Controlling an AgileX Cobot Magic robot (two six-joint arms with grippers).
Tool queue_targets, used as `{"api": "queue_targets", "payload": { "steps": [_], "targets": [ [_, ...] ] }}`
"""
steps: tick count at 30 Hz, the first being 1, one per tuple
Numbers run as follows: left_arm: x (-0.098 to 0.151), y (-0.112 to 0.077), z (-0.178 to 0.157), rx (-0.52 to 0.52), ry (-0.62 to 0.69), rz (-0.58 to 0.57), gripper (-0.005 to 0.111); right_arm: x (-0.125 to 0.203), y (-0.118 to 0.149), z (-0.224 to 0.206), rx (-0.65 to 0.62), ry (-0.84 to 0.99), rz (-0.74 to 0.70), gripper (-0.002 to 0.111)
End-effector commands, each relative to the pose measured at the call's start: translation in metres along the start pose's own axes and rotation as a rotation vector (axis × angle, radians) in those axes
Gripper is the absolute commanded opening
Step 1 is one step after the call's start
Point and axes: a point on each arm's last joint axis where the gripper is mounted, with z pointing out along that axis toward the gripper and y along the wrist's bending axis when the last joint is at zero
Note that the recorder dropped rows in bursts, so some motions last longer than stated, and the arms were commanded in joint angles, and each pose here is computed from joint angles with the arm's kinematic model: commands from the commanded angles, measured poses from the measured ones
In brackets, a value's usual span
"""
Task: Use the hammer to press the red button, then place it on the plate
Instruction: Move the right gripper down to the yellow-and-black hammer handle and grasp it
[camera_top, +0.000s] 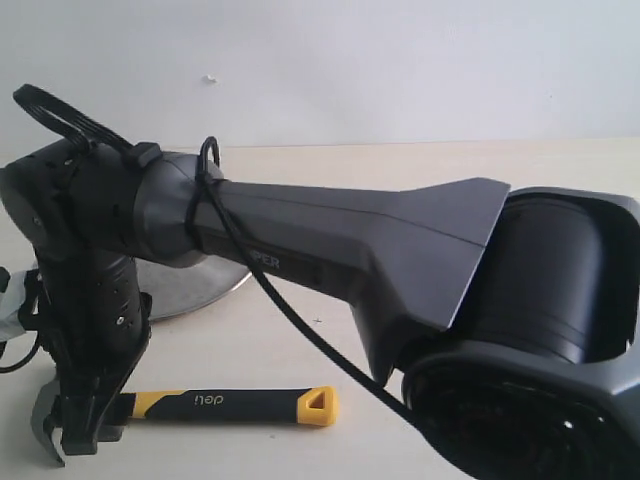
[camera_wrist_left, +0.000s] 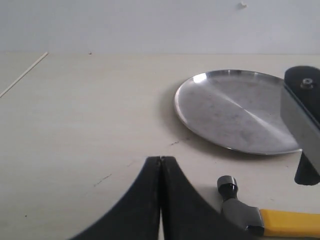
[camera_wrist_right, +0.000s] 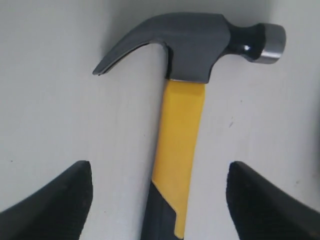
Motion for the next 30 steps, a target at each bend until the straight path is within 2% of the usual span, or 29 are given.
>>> {"api": "queue_targets", "payload": {
  "steps": [1, 12, 20, 30],
  "targets": [
    [-0.001, 0.000, 0.000, -0.002, -0.011, 0.000, 0.000, -0.001, 0.002, 0.010, 0.016, 0.036, -0.031, 0.072],
    [-0.001, 0.000, 0.000, -0.002, -0.011, 0.000, 0.000, 0.006, -0.002, 0.034, 0.040, 0.109, -0.005, 0.070],
    [-0.001, 0.000, 0.000, -0.002, -0.011, 0.000, 0.000, 0.000, -0.001, 0.035, 0.032, 0.048, -0.002, 0.070],
    [-0.001, 0.000, 0.000, -0.002, -0.011, 0.000, 0.000, 0.002, -0.001, 0.043, 0.022, 0.062, -0.006, 0.067]
  ]
}}
